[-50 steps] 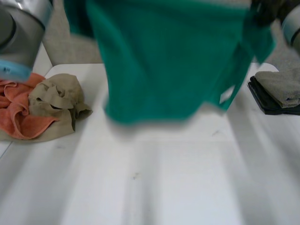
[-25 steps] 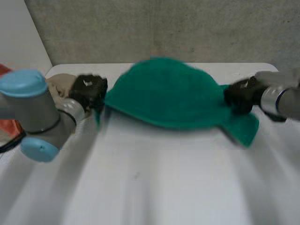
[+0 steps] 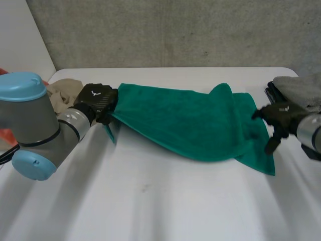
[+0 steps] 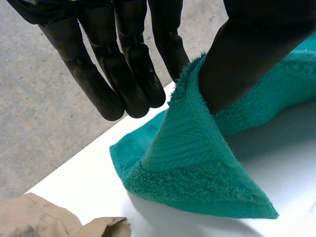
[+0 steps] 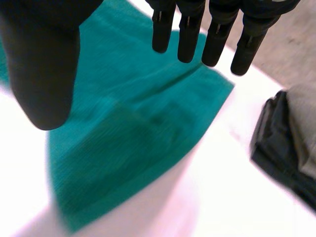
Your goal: Fold the laundry.
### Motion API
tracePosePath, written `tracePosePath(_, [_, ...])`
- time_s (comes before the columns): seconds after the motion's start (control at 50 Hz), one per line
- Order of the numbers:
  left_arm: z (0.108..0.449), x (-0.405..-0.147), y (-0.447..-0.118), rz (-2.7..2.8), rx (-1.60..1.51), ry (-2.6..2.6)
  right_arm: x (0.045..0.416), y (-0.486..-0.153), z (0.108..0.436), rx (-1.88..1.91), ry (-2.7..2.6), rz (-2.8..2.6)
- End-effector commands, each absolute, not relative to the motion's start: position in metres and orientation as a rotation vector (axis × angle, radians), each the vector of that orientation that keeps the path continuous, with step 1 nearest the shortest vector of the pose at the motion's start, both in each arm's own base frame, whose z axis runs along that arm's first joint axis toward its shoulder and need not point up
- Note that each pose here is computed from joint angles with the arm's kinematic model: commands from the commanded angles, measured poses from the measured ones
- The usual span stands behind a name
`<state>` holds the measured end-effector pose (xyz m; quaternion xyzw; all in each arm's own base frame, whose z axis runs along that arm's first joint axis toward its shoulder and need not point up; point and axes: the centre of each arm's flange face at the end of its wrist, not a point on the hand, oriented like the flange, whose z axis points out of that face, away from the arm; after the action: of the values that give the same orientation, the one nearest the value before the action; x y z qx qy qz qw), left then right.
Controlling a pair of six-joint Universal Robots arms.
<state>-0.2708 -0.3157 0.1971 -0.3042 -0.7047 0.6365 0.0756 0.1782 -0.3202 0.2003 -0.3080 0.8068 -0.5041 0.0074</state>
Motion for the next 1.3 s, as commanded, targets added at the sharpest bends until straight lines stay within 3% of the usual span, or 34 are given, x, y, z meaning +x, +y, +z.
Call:
tracePosePath(0.02, [0.194,-0.274,-0.310,1.887,-0.928,-2.113,0.169,-0.285,0.166,-1.072,2.574,-1.455])
tracePosePath(0.16, [0.197,-0.275,-0.309,1.889,-0.929,-2.096,0.173,-0.284,0.141,-1.094,2.471,-1.595])
tracePosePath(0.44, [0.200,-0.272,-0.311,1.897,-0.922,-2.093,0.177,-0.312,0.123,-1.106,2.424,-1.677])
tracePosePath(0.8, [0.198,-0.271,-0.309,1.878,-0.931,-2.113,0.180,-0.351,0.133,-1.196,2.332,-1.862])
tracePosePath(0.86, [0.194,-0.268,-0.304,1.832,-0.945,-2.151,0.178,-0.347,0.136,-1.181,2.356,-1.825])
tracePosePath(1.02, [0.199,-0.256,-0.269,1.684,-1.180,-2.267,0.156,-0.317,0.189,-1.239,2.511,-1.603])
tracePosePath(1.18, [0.186,-0.234,-0.223,1.172,-1.537,-2.481,0.131,-0.270,0.206,-1.582,2.614,-0.876])
tracePosePath(1.3, [0.178,-0.246,-0.251,1.266,-1.559,-2.456,0.145,-0.289,0.201,-1.533,2.612,-0.981])
